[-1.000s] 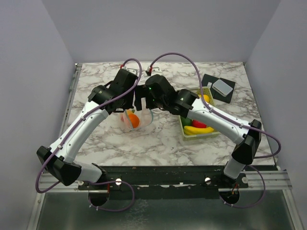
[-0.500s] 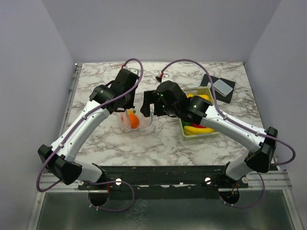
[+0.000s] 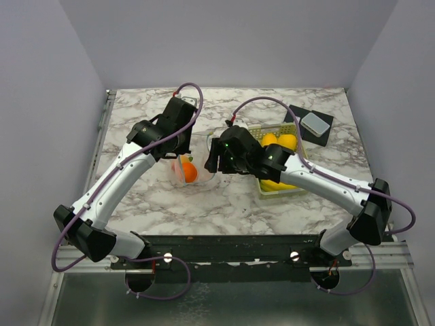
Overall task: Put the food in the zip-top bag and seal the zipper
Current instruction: Adjust the zipper food storage bag at the center of the board.
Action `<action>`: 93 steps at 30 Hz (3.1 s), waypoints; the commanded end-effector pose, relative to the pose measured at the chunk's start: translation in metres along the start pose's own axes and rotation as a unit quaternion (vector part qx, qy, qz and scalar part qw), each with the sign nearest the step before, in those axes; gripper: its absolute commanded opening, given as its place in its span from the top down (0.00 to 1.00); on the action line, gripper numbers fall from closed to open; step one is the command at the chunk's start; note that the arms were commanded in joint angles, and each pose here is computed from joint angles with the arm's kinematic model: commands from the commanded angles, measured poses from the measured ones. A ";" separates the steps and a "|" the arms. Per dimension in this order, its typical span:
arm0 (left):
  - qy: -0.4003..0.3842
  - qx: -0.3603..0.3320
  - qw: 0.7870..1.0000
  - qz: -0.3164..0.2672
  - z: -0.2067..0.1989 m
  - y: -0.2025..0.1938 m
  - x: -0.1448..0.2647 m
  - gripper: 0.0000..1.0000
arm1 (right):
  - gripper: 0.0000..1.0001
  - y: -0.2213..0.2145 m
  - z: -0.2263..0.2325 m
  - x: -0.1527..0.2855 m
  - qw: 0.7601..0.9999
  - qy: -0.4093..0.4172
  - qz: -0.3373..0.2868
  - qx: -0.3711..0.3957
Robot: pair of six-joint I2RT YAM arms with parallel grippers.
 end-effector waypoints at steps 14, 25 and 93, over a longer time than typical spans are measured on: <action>-0.035 -0.004 0.999 -0.016 -0.004 0.000 0.012 1.00 | 0.93 0.001 0.008 -0.028 0.999 -0.034 -0.024 -0.032; -0.020 -0.006 1.000 -0.008 0.003 -0.010 0.027 1.00 | 0.99 0.022 0.015 0.012 0.998 -0.019 -0.043 0.034; -0.157 0.046 0.966 -0.198 -0.014 0.012 0.070 0.98 | 0.99 0.071 -0.002 0.066 0.998 -0.006 -0.013 0.057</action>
Point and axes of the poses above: each gripper's point midway between its finger pads, its own x axis back along the fingers, its own z axis along the line the jaws close on, y = z × x, the point moved 8 cm from there along x, back along the fingers, and after that the axes turned 15 degrees about -x, right-handed, at the moved point
